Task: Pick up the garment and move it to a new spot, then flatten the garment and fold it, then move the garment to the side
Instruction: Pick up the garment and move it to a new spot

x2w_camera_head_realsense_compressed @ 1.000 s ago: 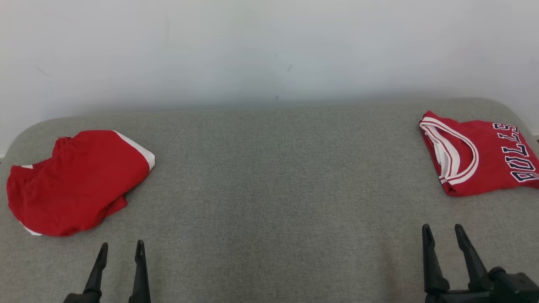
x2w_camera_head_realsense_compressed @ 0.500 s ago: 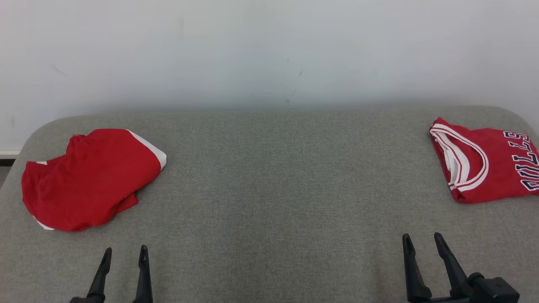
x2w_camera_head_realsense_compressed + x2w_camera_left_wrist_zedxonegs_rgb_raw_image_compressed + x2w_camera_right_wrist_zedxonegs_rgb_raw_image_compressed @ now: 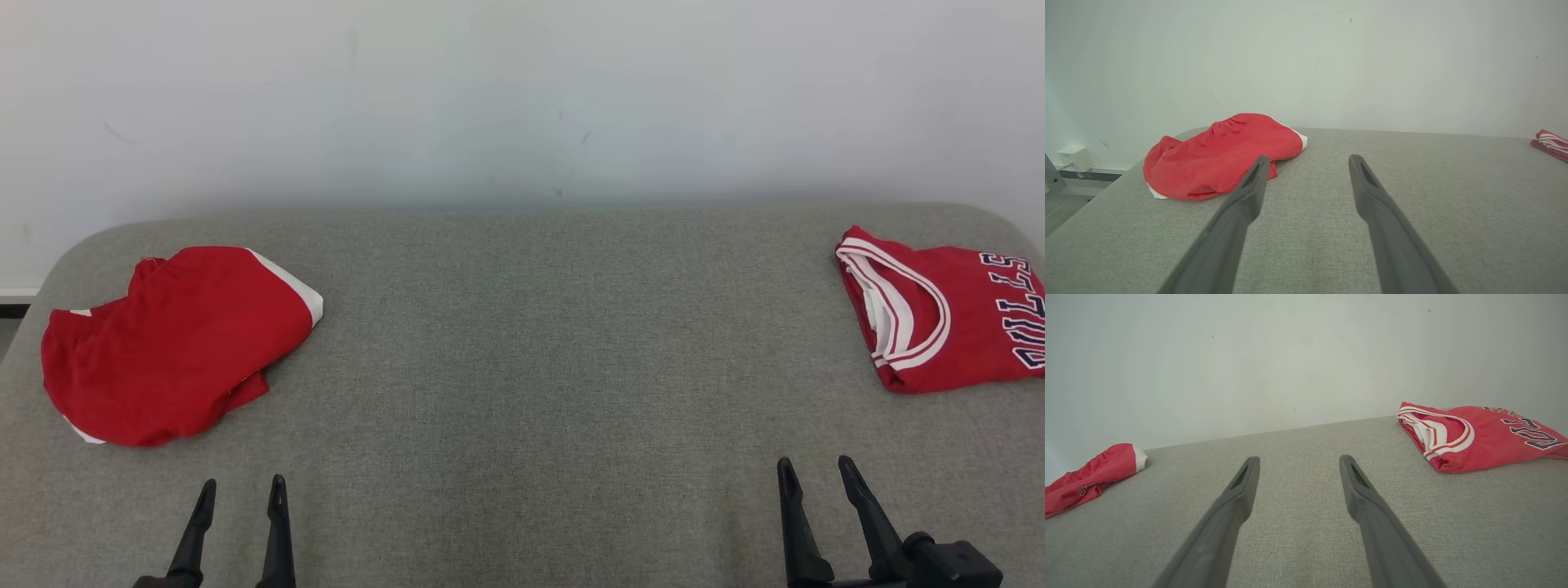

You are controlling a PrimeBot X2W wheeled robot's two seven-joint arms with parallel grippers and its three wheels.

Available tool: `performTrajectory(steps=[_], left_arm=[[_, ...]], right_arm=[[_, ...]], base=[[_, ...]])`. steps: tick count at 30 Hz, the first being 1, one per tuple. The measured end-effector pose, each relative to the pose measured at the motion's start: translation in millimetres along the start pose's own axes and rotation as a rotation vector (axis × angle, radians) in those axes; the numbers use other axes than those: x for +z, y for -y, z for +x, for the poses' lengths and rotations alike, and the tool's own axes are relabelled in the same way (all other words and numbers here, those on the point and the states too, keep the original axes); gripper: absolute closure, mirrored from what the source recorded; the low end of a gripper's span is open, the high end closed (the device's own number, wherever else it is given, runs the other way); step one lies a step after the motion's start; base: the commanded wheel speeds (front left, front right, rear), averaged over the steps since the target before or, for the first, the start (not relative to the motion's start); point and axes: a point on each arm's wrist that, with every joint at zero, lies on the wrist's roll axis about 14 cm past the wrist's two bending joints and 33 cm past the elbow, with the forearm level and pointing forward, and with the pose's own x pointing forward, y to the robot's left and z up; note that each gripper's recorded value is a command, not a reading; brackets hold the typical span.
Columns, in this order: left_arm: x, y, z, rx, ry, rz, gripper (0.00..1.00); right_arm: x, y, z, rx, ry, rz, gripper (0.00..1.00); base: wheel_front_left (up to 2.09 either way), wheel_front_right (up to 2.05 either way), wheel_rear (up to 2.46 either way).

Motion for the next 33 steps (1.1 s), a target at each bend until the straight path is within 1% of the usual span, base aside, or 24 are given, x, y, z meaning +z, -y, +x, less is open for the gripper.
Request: performTrajectory(steps=[8, 16, 24, 31, 33], left_arm=[[1, -9, -4, 0.024, 0.0, 0.007, 0.0], [2, -35, -18, 0.106, -0.001, 0.02, 0.0], [4, -74, -49, 0.248, -0.004, 0.031, 0.0], [11, -110, -86, 0.396, 0.005, 0.044, 0.0], [13, -121, -102, 0.451, 0.007, 0.049, 0.0]], right_arm=[[-2, -5, 4, 0.017, -0.006, 0.004, 0.0], [-11, -26, 18, 0.087, -0.028, 0.017, 0.0], [-24, -65, 36, 0.208, -0.06, 0.03, 0.0], [-34, -106, 48, 0.329, -0.087, 0.042, 0.0], [-37, -121, 52, 0.374, -0.096, 0.044, 0.0]], base=[[0.0, 0.0, 0.0], [0.0, 0.0, 0.0], [0.0, 0.0, 0.0], [0.0, 0.0, 0.0], [0.0, 0.0, 0.0]])
